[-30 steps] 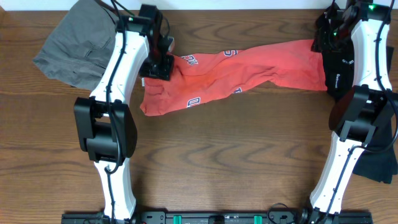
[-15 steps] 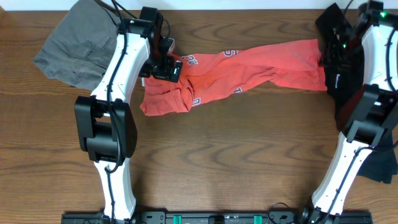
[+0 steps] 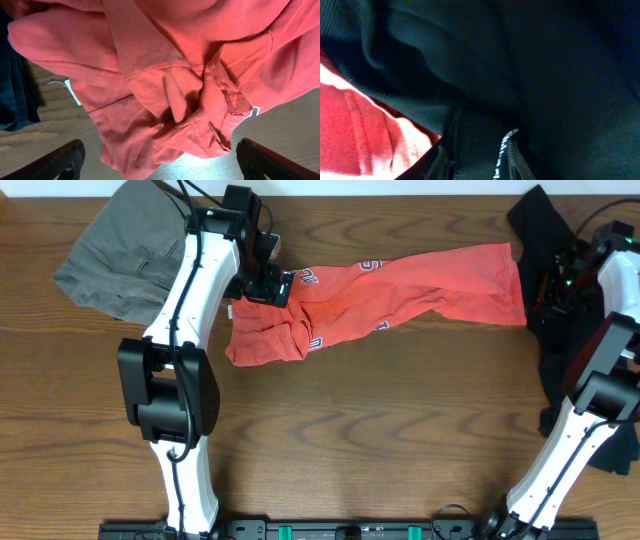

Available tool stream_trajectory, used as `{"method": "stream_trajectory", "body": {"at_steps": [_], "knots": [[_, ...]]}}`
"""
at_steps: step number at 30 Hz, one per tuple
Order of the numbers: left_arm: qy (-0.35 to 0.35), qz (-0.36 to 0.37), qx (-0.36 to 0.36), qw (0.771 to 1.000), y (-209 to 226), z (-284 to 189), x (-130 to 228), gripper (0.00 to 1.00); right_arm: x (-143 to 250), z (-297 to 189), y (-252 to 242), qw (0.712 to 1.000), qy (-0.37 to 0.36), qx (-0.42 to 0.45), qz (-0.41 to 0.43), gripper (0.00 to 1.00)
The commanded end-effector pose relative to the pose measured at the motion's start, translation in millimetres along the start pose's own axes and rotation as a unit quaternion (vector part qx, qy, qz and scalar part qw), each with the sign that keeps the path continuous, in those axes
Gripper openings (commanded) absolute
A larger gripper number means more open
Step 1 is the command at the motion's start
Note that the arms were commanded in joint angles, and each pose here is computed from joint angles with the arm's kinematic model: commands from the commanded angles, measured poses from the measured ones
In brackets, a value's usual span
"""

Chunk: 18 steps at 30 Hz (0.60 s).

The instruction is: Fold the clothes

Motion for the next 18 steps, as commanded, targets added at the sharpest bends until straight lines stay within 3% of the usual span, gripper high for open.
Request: {"method": "stream_trajectory", "body": {"at_steps": [1, 13, 18], "knots": [[-0.031, 0.007, -0.005, 0.999, -1.2, -21.1, -4.6, 0.98, 8.1, 4.0, -23.9, 1.000, 0.003, 0.011, 0.026, 0.36], [-0.030, 0.007, -0.005, 1.000, -1.2, -20.9, -4.6, 0.98, 6.9, -2.3, -57.7, 0.998, -0.027, -0.006, 0.057, 0.36], [-0.032, 0.007, -0.005, 0.999, -1.2, -21.1, -5.1, 0.98, -2.9, -16.2, -42.0, 0.995, -0.052, -0.079, 0.032, 0.53]]}}
Point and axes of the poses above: each gripper's point midway between its finger pads, its own z axis out along the fingers, its own y axis along the line the jaws close on, x = y × z, the point moved 8 cm from there along -z, back along the fingers, and after that the axes turned 3 degrees about -z, right-handed, at the moved point
